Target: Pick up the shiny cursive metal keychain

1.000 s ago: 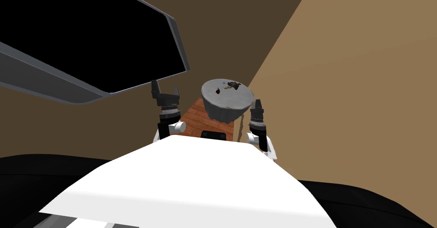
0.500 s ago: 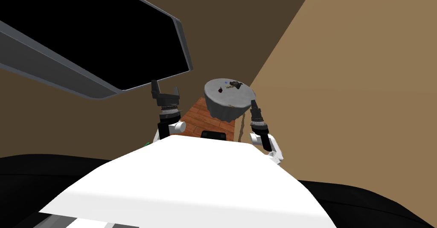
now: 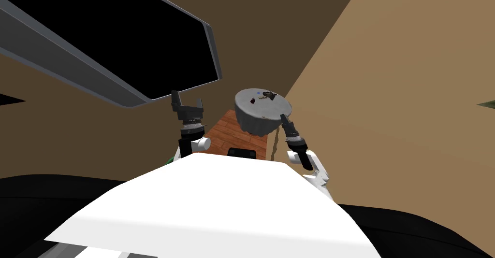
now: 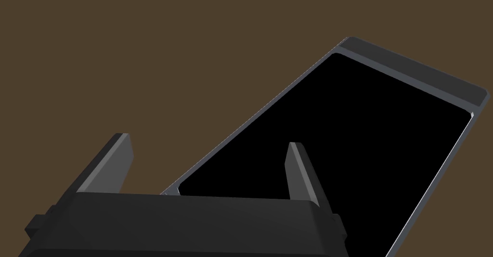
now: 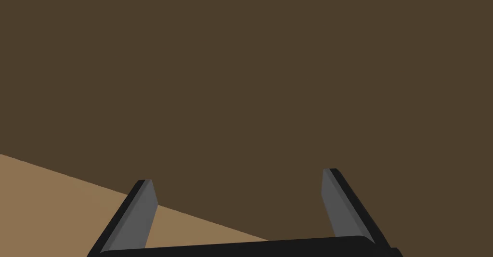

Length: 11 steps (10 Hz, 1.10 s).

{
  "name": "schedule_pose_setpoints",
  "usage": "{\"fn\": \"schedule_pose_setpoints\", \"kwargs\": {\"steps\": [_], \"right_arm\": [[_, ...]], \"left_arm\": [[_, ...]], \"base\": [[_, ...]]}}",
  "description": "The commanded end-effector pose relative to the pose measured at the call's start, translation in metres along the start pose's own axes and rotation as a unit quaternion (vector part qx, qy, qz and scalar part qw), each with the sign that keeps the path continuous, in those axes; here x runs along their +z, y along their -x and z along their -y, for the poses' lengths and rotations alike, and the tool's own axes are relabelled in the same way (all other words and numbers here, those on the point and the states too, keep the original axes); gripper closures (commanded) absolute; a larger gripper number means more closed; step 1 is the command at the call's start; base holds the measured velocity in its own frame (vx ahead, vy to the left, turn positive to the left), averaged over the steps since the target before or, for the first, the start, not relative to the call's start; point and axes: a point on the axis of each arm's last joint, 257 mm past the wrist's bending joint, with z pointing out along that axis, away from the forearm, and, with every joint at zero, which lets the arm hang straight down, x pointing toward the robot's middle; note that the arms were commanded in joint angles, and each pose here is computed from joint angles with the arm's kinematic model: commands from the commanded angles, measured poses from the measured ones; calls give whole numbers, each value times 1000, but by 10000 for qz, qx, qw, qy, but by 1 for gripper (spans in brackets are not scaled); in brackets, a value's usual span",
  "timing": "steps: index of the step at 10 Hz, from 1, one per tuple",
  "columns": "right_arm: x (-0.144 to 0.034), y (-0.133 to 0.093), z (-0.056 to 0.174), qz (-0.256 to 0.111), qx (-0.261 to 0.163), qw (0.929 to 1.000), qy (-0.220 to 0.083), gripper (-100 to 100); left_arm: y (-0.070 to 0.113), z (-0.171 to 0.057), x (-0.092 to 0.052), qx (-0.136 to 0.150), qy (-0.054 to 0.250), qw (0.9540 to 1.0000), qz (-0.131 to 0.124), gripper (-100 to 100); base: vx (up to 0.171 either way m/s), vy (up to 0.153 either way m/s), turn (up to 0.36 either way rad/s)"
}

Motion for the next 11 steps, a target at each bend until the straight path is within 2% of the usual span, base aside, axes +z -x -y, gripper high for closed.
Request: {"fn": "schedule_pose_setpoints", "kwargs": {"steps": [1, 4, 5, 6, 7, 8, 9, 10, 11], "right_arm": [[0, -5, 4, -270, -373, 9989, 25, -100], [0, -11, 7, -644, -789, 9947, 119, -100], [0, -15, 12, -833, -1080, 9906, 126, -100], [0, -16, 11, -926, -1143, 9890, 174, -100], [-1, -19, 17, -1106, -1418, 9835, 176, -100], [-1, -20, 16, -1205, -1488, 9812, 231, -100], [-3, -24, 23, -1384, -1751, 9745, 231, -100], [-3, -25, 22, -1483, -1821, 9716, 287, -100], [-5, -28, 29, -1662, -2067, 9638, 283, -100]], "left_arm": [[0, 0, 0, 0, 0, 10000, 0, 0], [0, 0, 0, 0, 0, 10000, 0, 0], [0, 0, 0, 0, 0, 10000, 0, 0], [0, 0, 0, 0, 0, 10000, 0, 0], [0, 0, 0, 0, 0, 10000, 0, 0], [0, 0, 0, 0, 0, 10000, 0, 0], [0, 0, 0, 0, 0, 10000, 0, 0], [0, 0, 0, 0, 0, 10000, 0, 0], [0, 0, 0, 1, 0, 10000, 0, 0]], "base": [[-77, 73, 64], [-80, 42, 41], [-91, 53, 62], [-67, 50, 28], [-69, 67, 56], [-64, 53, 35], [-69, 50, 71], [-48, 39, 28], [-52, 52, 62]]}}
